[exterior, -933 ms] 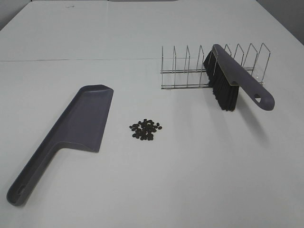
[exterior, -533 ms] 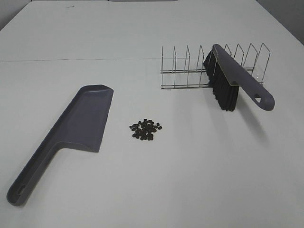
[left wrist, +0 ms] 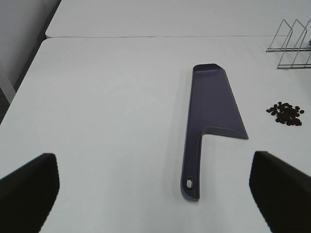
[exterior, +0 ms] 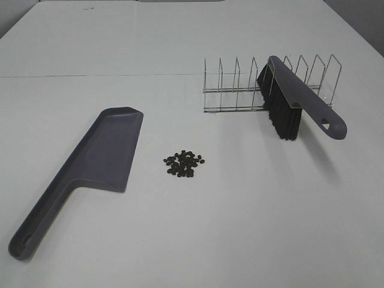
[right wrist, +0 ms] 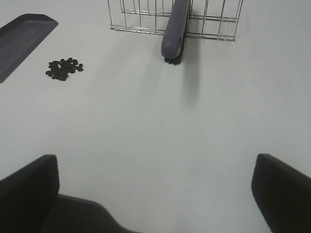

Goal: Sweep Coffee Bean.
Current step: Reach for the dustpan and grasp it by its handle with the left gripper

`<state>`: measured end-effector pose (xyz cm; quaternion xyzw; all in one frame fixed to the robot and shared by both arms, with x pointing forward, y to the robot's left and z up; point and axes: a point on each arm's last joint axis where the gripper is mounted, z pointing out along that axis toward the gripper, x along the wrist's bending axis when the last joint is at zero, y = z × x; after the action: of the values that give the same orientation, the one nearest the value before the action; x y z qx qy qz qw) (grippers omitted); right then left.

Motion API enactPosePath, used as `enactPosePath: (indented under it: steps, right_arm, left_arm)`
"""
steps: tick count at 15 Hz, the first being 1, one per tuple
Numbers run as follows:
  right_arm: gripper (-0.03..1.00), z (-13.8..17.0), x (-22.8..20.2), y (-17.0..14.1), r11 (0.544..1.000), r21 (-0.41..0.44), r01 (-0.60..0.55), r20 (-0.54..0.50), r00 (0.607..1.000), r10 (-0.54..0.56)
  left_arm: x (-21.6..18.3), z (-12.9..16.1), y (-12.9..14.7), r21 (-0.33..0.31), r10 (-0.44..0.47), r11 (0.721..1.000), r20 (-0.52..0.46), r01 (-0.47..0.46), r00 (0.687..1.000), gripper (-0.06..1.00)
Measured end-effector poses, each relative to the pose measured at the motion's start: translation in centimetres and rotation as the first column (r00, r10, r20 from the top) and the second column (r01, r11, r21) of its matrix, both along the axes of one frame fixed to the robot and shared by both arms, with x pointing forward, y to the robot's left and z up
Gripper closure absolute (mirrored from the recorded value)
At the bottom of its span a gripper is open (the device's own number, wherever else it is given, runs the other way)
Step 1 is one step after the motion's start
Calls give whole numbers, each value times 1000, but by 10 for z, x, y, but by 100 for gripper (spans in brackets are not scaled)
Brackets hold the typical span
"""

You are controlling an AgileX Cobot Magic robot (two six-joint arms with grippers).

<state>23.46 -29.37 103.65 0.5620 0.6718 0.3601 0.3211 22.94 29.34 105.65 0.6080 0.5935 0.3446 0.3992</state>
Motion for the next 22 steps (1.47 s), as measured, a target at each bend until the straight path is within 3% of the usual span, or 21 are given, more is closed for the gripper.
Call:
enactPosePath:
  steps: [22]
  right_arm:
    - [-1,0,0,0,1000,0,0,0,1000,0]
  left_arm:
    - [0,0,0,0,0,1000,0,0,1000,-4]
